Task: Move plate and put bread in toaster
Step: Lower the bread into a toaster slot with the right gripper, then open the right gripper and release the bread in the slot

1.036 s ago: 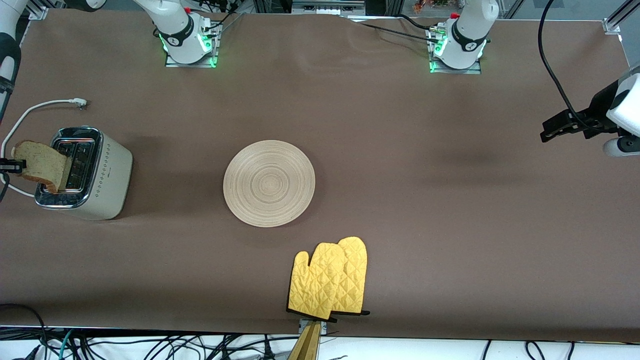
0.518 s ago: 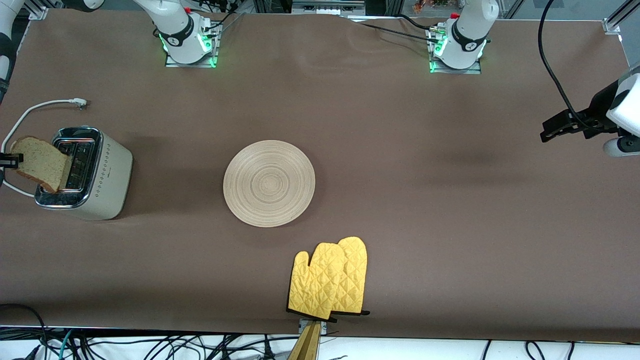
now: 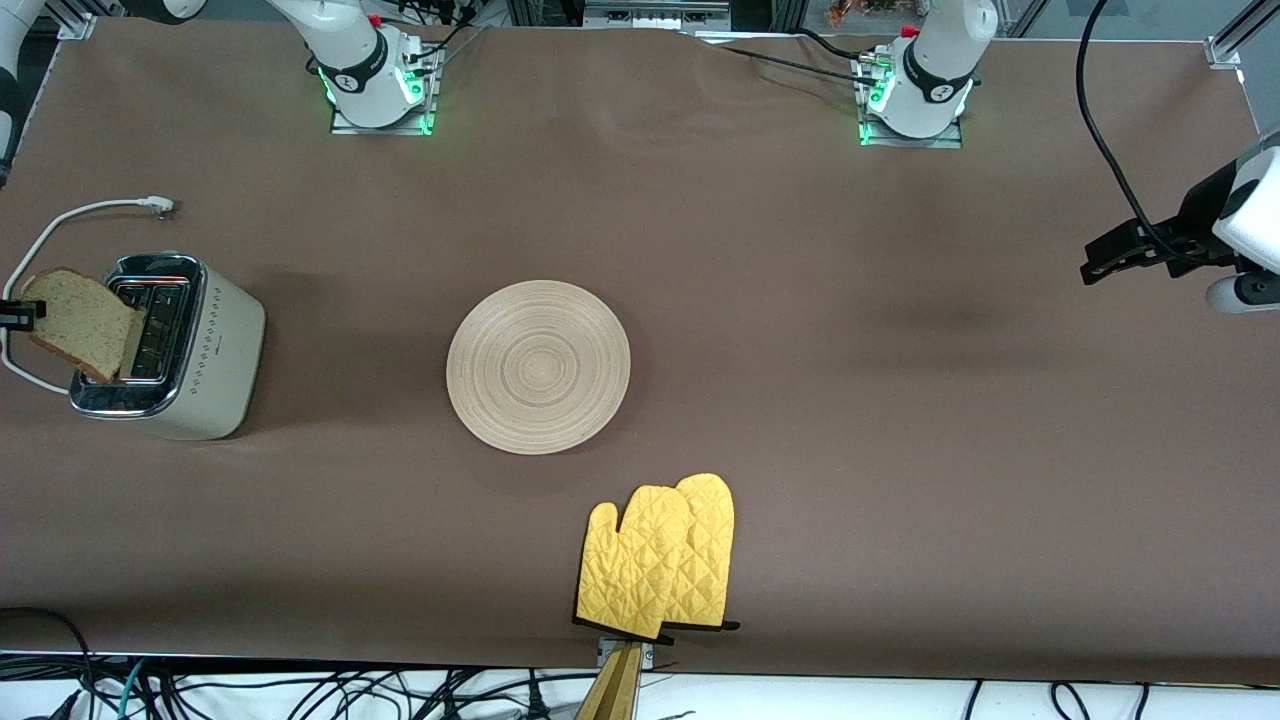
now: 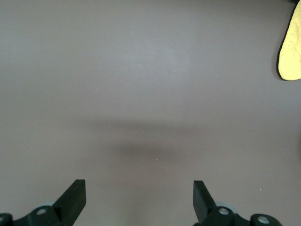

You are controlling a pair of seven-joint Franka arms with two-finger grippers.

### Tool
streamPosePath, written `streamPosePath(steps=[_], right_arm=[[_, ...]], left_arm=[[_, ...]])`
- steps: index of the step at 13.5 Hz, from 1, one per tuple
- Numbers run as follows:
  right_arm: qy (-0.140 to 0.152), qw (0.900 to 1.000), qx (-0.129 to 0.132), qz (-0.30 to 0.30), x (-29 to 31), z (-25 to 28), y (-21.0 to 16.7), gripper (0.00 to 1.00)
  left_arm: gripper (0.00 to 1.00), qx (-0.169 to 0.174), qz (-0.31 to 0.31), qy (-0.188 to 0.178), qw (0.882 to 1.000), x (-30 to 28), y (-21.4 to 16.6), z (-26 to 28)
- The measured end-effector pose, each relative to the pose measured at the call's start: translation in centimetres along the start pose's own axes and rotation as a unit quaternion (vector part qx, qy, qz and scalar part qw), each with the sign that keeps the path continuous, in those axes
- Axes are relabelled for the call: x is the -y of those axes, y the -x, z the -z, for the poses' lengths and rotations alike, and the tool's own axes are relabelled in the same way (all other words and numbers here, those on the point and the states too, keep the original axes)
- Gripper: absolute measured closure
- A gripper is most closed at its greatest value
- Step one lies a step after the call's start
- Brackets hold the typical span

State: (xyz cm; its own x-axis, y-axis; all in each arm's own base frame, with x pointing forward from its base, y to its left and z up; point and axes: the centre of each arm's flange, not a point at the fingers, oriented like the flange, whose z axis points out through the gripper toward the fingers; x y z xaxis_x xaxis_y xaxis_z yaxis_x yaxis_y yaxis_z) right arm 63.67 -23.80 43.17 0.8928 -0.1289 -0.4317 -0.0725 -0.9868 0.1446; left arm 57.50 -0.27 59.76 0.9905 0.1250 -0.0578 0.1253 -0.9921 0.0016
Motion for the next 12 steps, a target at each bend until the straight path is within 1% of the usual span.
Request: streamPosePath(steps=[2,7,12], right_arm=[[-0.003,1.000,0.006,-0.002,-0.2,-0.2,0.2,0.89],[-0.006,1.000,0.009,-0.008,-1.0,-0.6,0.3,0.89],[-0.009,1.000,0.013,-0.006,-0.2,-1.2,-0.4,0.89]], left_arm=[[0.00,0.000,0.000,0.000,1.000,0.0,0.0,0.0],[0.00,0.000,0.000,0.000,1.000,0.0,0.0,0.0],[0.00,0.000,0.000,0.000,1.000,0.0,0.0,0.0]])
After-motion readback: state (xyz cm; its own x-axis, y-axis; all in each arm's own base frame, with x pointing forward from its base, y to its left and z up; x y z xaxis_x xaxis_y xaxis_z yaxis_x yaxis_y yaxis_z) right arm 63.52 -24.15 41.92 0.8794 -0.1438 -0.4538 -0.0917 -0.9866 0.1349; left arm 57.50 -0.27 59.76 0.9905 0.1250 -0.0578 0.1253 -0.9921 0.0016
